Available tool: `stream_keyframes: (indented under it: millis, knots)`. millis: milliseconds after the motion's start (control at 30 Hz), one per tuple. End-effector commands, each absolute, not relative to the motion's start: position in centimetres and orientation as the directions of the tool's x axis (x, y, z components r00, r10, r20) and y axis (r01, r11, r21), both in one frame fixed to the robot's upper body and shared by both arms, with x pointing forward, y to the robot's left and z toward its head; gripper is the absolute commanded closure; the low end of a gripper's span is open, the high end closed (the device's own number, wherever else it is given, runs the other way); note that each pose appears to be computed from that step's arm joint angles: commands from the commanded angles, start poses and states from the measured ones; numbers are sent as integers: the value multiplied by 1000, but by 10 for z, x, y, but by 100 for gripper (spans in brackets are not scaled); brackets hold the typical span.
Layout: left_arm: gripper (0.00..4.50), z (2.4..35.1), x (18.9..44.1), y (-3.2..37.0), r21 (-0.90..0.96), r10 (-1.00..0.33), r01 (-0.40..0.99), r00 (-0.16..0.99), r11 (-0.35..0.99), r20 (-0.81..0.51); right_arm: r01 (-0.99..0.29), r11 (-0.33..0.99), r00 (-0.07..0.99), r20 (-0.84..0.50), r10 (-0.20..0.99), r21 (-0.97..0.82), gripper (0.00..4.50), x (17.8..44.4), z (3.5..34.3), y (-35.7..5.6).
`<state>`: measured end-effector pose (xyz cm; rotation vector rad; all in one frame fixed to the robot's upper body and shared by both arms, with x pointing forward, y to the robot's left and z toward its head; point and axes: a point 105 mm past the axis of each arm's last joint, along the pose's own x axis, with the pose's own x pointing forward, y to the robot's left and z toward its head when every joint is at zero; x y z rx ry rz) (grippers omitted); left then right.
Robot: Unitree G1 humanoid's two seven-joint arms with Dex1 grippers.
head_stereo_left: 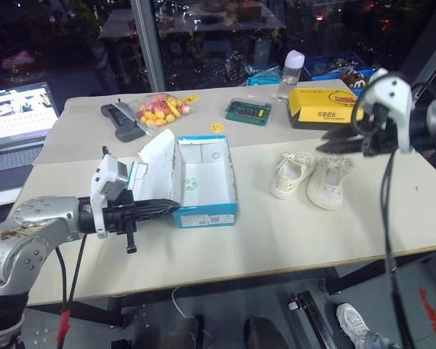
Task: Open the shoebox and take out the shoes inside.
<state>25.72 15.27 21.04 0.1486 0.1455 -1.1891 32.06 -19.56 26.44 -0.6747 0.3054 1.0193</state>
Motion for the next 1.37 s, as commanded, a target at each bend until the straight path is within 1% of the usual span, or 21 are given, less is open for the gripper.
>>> stream_keyframes:
  millis: [33,67,100,200,267,333,367,467,500,533,567,633,733,833,867,967,1067,1167,1367]
  knots:
    - [450,221,257,151,90,-918,934,357,347,-174,-856,381,508,-435,743,-348,284,309,273,-176]
    - [450,221,257,150,91,-919,934,355,344,-173,-858,396,506,-405,761,-328,284,308,272,-169]
    - [450,222,258,150,92,-919,935,354,343,-172,-841,433,535,-389,750,-323,284,311,266,-164]
    - [450,221,260,151,95,-915,931,364,352,-171,-753,565,658,-359,662,-338,284,324,253,-164]
    - [450,221,263,153,90,-905,918,396,386,-157,-680,663,733,-312,604,-313,284,331,250,-163]
    - [450,219,268,156,88,-880,889,458,450,-123,-627,677,779,-304,549,-384,284,329,237,-160]
    - [450,218,272,160,88,-851,857,515,508,-102,-590,698,807,-279,520,-406,284,328,231,-159]
    - [450,217,282,176,67,-729,728,684,682,-12,-433,819,901,-166,400,-377,284,329,221,-164]
    - [450,218,287,190,54,-628,626,777,778,39,-387,837,922,-134,364,-387,284,323,214,-162]
    - [450,217,289,200,39,-548,547,834,836,69,-357,846,933,-112,342,-397,284,318,209,-160]
    - [450,215,292,218,11,-410,411,906,911,106,-295,866,954,-73,290,-405,284,315,205,-162]
    - [450,210,293,242,-24,-224,229,966,973,132,-200,894,977,-14,212,-401,284,313,201,-168]
    - [450,195,292,270,-40,-6,12,991,999,136,-97,910,992,31,119,-404,284,316,188,-175]
    - [450,165,286,314,-68,255,-249,962,966,101,9,890,999,47,13,-456,284,322,168,-192]
    - [450,156,284,320,-74,288,-282,954,956,86,32,889,999,43,-14,-457,284,324,163,-198]
    - [450,140,282,327,-63,311,-308,948,949,62,76,890,997,44,-62,-450,284,329,156,-210]
    - [450,132,281,332,-76,330,-326,942,942,56,105,888,994,48,-93,-447,284,333,152,-218]
    - [450,131,283,331,-80,320,-315,945,946,61,113,892,994,53,-100,-438,284,334,152,-221]
    - [450,130,287,327,-88,304,-298,950,951,70,87,892,996,23,-85,-444,284,333,142,-218]
